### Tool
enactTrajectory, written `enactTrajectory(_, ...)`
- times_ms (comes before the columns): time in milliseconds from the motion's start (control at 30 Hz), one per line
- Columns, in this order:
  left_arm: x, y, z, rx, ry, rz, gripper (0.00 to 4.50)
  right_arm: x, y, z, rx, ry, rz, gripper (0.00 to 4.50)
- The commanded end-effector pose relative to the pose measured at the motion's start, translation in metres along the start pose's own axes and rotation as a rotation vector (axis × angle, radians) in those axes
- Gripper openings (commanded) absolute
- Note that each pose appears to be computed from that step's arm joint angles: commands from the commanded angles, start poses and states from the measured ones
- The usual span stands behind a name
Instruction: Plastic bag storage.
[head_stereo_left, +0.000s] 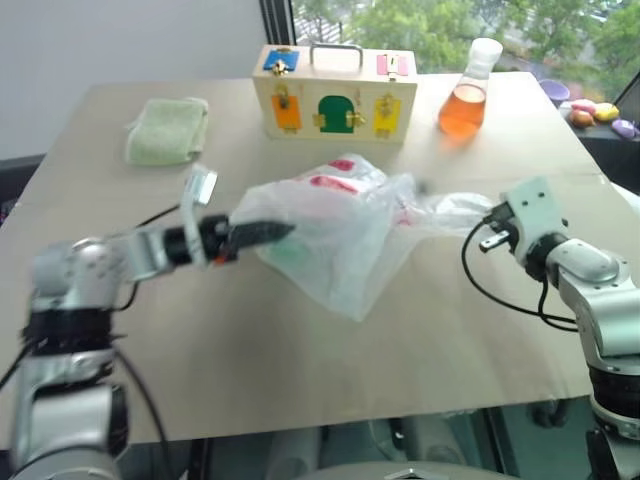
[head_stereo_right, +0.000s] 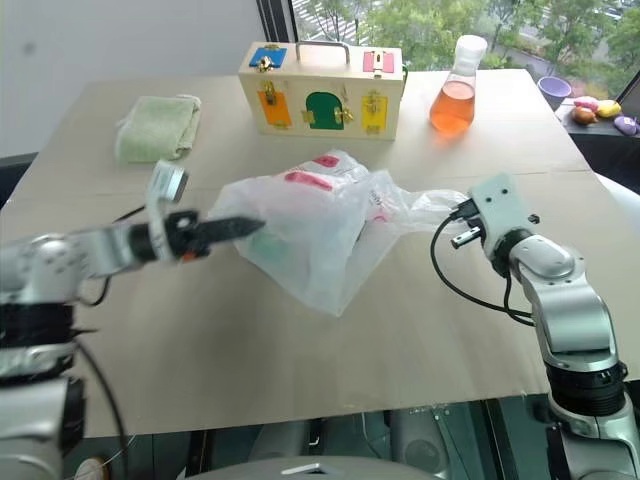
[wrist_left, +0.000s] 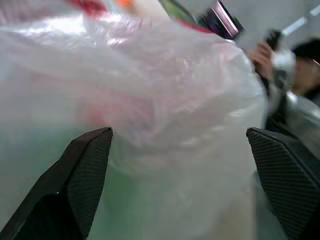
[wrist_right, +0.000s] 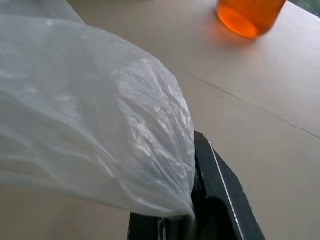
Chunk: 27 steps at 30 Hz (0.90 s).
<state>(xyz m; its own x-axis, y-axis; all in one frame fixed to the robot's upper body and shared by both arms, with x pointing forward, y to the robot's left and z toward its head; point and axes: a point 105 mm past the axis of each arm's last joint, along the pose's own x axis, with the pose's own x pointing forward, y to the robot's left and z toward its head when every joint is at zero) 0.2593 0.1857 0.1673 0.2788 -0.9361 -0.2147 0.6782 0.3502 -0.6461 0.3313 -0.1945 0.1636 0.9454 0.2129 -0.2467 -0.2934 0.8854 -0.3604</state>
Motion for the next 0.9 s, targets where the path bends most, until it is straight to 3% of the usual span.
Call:
enactTrajectory(33, 0.011, 0.007, -0.017, 0.055, 0.061, 0.074, 4.43, -0.006, 0.001, 0.017, -0.008, -0.065, -0.01, 0.0)
enactTrajectory(100, 0.019, 0.042, -0.014, 0.087, 0.014, 0.251, 4.43, -0.006, 0.006, 0.015, -0.004, -0.062, 0.01, 0.0)
enactTrajectory(200, 0.027, 0.06, 0.003, 0.135, -0.069, 0.319, 4.43, -0.008, 0.008, 0.014, 0.001, -0.057, 0.022, 0.0)
enactTrajectory(333, 0.034, 0.09, 0.049, 0.201, -0.25, 0.452, 4.43, -0.013, 0.01, 0.01, 0.004, -0.043, 0.027, 0.0)
enactTrajectory(433, 0.037, 0.094, 0.081, 0.236, -0.352, 0.465, 4.43, -0.018, 0.011, 0.009, 0.006, -0.038, 0.028, 0.0)
enactTrajectory(533, 0.032, 0.091, 0.095, 0.236, -0.384, 0.458, 4.43, -0.02, 0.018, 0.011, 0.019, -0.046, 0.047, 0.0)
enactTrajectory(667, 0.024, 0.056, 0.084, 0.156, -0.323, 0.24, 4.43, -0.02, 0.023, 0.014, 0.033, -0.054, 0.06, 0.0)
enactTrajectory(733, 0.017, 0.028, 0.065, 0.147, -0.238, 0.1, 4.43, -0.02, 0.025, 0.014, 0.035, -0.056, 0.065, 0.0)
enactTrajectory(800, 0.007, -0.021, 0.042, 0.134, -0.137, -0.1, 4.43, -0.018, 0.025, 0.014, 0.037, -0.053, 0.071, 0.0)
enactTrajectory(900, 0.014, -0.064, 0.022, 0.208, -0.007, -0.222, 4.43, -0.016, 0.026, 0.013, 0.039, -0.052, 0.078, 0.0)
